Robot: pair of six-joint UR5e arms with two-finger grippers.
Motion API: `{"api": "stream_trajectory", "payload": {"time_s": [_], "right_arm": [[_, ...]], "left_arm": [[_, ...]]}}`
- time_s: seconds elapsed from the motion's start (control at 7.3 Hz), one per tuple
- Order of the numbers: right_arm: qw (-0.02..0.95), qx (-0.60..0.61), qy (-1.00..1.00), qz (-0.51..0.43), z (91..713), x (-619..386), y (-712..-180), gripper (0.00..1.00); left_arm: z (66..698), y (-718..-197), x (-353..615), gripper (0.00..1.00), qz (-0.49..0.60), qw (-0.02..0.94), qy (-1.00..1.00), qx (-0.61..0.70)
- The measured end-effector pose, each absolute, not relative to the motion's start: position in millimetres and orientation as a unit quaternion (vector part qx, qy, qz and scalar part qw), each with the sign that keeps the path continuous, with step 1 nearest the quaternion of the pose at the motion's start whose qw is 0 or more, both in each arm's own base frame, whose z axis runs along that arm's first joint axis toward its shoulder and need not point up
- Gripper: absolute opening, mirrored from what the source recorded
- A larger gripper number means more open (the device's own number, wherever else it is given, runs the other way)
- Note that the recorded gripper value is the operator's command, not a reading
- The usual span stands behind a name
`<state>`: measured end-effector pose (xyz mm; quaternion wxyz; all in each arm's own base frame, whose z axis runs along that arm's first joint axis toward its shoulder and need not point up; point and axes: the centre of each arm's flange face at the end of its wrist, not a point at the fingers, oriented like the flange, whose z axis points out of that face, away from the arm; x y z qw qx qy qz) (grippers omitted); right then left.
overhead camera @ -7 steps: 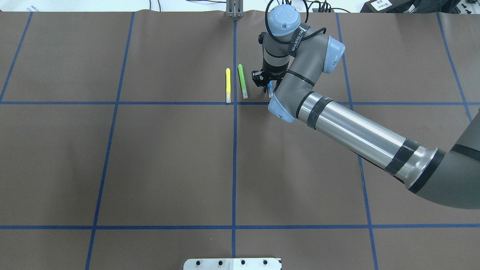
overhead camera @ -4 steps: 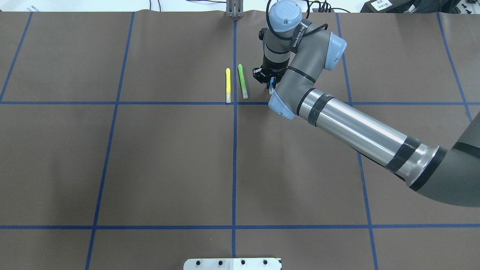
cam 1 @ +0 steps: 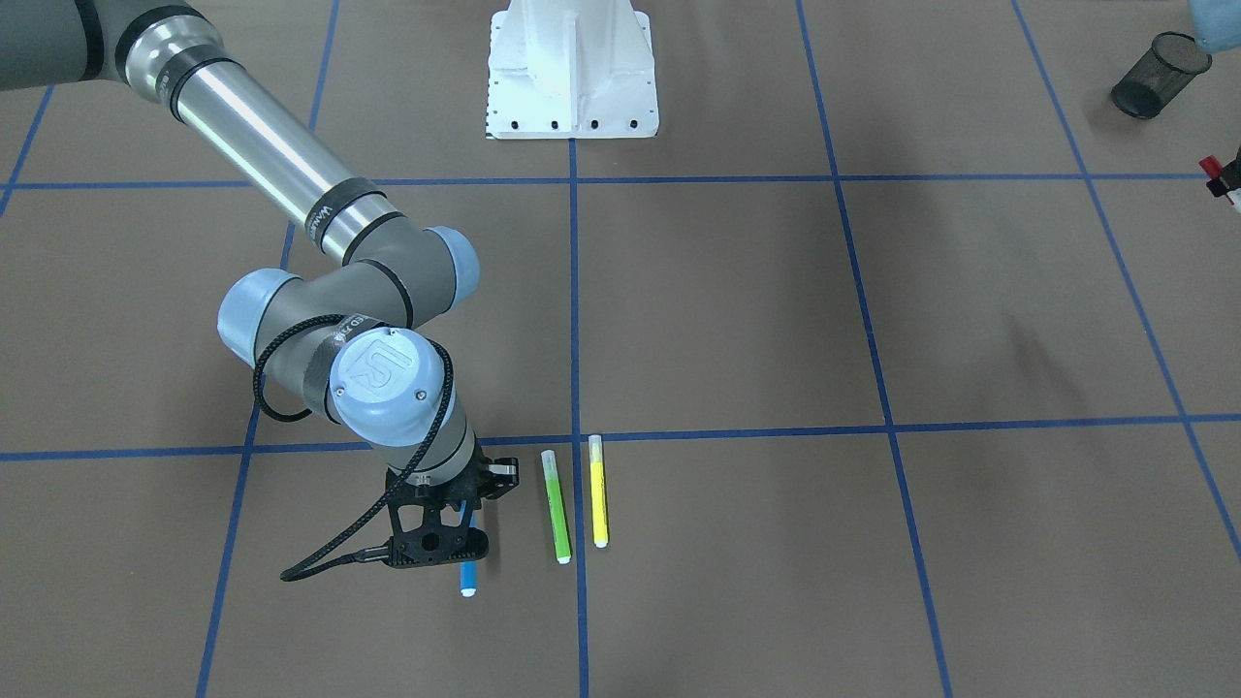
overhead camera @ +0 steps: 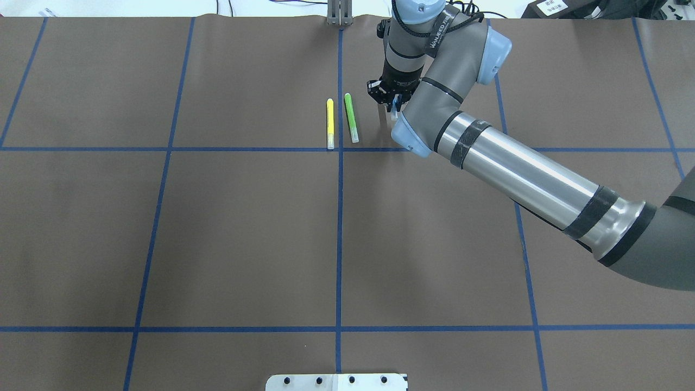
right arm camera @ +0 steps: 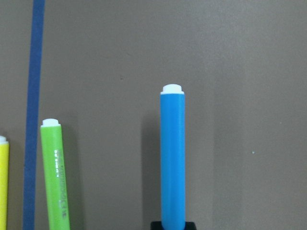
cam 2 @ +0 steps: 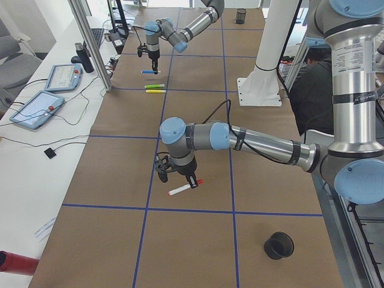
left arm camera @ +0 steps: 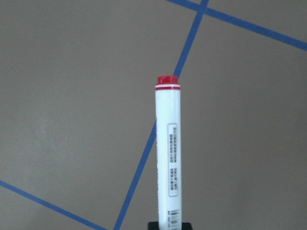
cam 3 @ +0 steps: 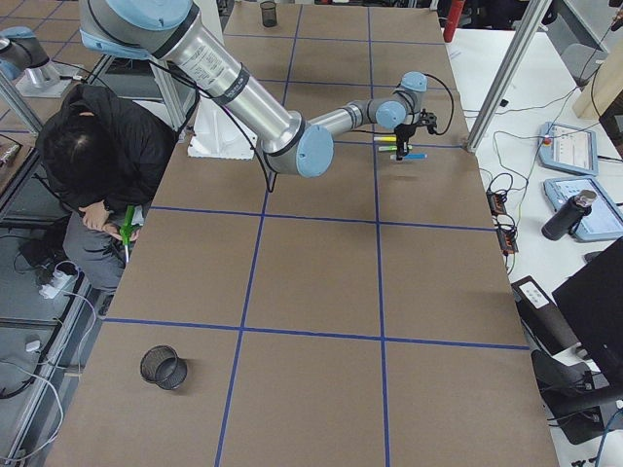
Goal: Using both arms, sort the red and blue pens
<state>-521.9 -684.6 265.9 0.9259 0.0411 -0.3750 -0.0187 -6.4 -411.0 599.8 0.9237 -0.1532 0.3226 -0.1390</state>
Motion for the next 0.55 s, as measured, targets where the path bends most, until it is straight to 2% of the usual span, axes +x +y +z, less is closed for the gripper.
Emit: {"api": "stream_trajectory", "payload": {"time_s": [0.55], "right_arm": [[0.944, 0.038, -0.323, -0.064, 285, -467, -698, 0.00]], "left_arm": [[661, -349, -64, 0.00, -0.100, 0.934, 0.305, -0.156]]}}
